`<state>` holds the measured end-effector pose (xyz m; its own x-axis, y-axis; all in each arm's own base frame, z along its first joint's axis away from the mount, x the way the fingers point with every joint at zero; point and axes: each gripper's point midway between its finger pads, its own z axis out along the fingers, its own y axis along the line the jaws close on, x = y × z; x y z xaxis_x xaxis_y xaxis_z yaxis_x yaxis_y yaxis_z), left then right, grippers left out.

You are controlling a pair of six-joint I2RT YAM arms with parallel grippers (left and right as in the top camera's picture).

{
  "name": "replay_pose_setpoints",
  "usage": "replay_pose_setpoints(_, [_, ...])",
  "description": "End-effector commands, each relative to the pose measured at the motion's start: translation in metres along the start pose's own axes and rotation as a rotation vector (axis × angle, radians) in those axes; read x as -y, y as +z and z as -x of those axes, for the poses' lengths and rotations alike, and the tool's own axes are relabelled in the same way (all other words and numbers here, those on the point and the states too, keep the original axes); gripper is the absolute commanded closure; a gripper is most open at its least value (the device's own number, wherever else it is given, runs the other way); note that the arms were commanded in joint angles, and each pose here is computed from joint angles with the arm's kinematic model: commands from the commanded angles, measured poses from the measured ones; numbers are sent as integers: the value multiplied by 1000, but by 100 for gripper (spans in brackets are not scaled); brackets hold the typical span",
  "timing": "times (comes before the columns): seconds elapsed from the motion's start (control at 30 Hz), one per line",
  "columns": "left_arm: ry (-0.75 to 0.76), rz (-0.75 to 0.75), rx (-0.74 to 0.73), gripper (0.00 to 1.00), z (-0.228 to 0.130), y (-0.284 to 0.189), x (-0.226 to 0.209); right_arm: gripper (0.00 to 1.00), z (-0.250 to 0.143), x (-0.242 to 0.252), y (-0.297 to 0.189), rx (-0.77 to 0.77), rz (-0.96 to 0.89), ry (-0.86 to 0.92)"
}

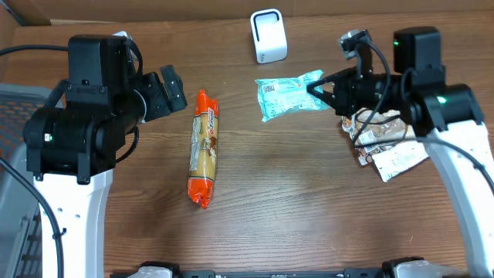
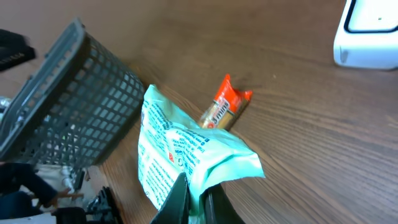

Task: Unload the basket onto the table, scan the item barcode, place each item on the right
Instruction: 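Raise the wipes pack with the right gripper up toward the scanner, then hold the wipes pack barcode in front of the scanner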

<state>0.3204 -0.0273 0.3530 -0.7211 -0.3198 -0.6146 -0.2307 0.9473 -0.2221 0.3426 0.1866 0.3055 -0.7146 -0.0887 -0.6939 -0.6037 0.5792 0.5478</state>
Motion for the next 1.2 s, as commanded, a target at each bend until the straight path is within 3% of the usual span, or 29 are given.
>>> replay_pose_setpoints(0.0, [-10,1,17,1,5,-3,-1,96,9,-27,-23,57,-5,-35])
replay_pose_setpoints(0.27, [-10,1,17,0,5,-3,-1,97,11,-8,-33,76,-199,55])
replay_pose_setpoints(0.5, [-10,1,17,0,5,-3,-1,97,45,33,-23,111,-659,-80])
replay_pose_setpoints(0.7, [-10,1,17,0,5,-3,-1,96,80,90,15,80,-1076,-433])
replay_pose_setpoints(0.83, [-10,1,17,0,5,-3,-1,96,89,118,57,-51,-1144,-719])
replay_pose_setpoints(1.17, [-10,1,17,0,5,-3,-1,96,138,150,118,27,-1254,-1119])
